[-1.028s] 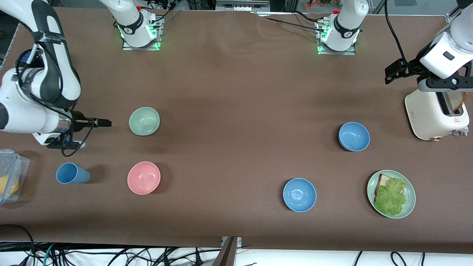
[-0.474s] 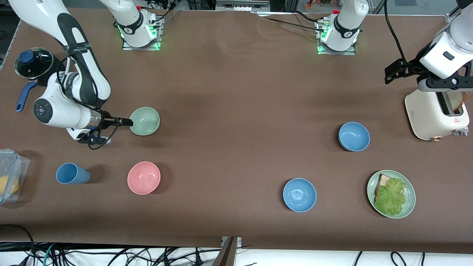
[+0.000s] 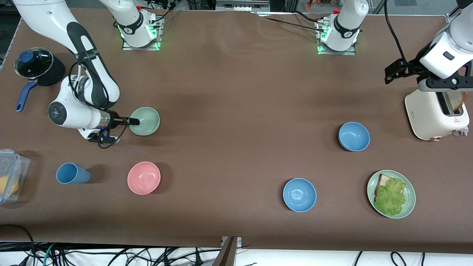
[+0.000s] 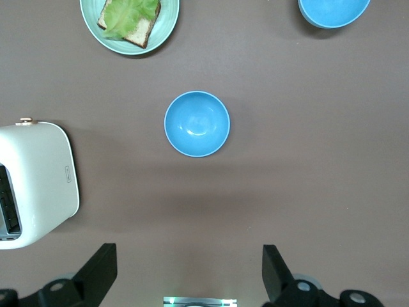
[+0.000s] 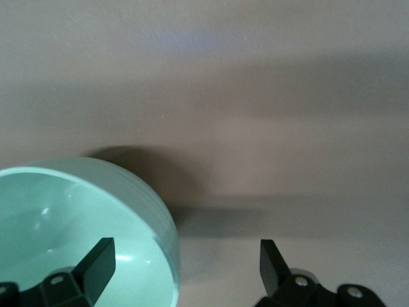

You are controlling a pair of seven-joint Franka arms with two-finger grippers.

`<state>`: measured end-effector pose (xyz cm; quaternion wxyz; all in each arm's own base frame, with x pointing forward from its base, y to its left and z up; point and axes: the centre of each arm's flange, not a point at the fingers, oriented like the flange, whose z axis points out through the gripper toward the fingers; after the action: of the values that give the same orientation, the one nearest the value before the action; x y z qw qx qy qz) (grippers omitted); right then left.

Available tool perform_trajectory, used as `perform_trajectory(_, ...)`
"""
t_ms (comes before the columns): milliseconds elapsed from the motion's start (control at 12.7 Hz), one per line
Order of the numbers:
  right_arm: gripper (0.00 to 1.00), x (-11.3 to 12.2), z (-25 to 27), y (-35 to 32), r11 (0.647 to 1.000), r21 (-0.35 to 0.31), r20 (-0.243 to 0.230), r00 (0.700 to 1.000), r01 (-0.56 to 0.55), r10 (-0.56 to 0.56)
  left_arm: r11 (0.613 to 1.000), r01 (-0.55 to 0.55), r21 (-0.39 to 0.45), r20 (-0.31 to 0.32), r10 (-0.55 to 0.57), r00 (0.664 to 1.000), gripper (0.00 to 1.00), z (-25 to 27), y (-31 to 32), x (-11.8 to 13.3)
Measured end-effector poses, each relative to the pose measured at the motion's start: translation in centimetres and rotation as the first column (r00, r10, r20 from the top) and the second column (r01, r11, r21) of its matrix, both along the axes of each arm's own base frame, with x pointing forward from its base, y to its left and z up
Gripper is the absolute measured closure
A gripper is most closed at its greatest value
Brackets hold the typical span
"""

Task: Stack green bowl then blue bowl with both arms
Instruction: 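Close the right gripper on the green bowl's rim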

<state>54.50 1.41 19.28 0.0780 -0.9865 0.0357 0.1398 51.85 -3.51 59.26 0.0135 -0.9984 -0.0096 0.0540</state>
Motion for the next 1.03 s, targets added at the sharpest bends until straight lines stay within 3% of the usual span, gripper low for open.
perform_trajectory(237, 0.04, -0.4, -1.0, 0.0, 1.000, 0.000, -0.021, 1.000, 0.000, 0.000, 1.000, -0.001, 0.000, 0.000, 0.001, 1.000, 0.00, 0.0, 0.0, 0.0)
perform_trajectory(791, 0.86, -0.2, -0.9, 1.5, 1.000, 0.012, -0.018, 1.000, -0.024, 0.024, 1.000, -0.001, 0.000, -0.001, 0.001, 1.000, 0.00, 0.0, 0.0, 0.0)
perform_trajectory(870, 0.93, 0.2, 0.0, 1.8, 0.999, 0.017, -0.017, 0.999, -0.029, 0.030, 1.000, -0.001, 0.000, -0.001, 0.001, 1.000, 0.00, 0.0, 0.0, 0.0)
perform_trajectory(1028, 0.93, 1.5, 1.7, 2.7, 0.999, 0.031, -0.008, 0.999, -0.044, 0.044, 1.000, -0.001, 0.000, -0.001, 0.001, 1.000, 0.00, 0.0, 0.0, 0.0)
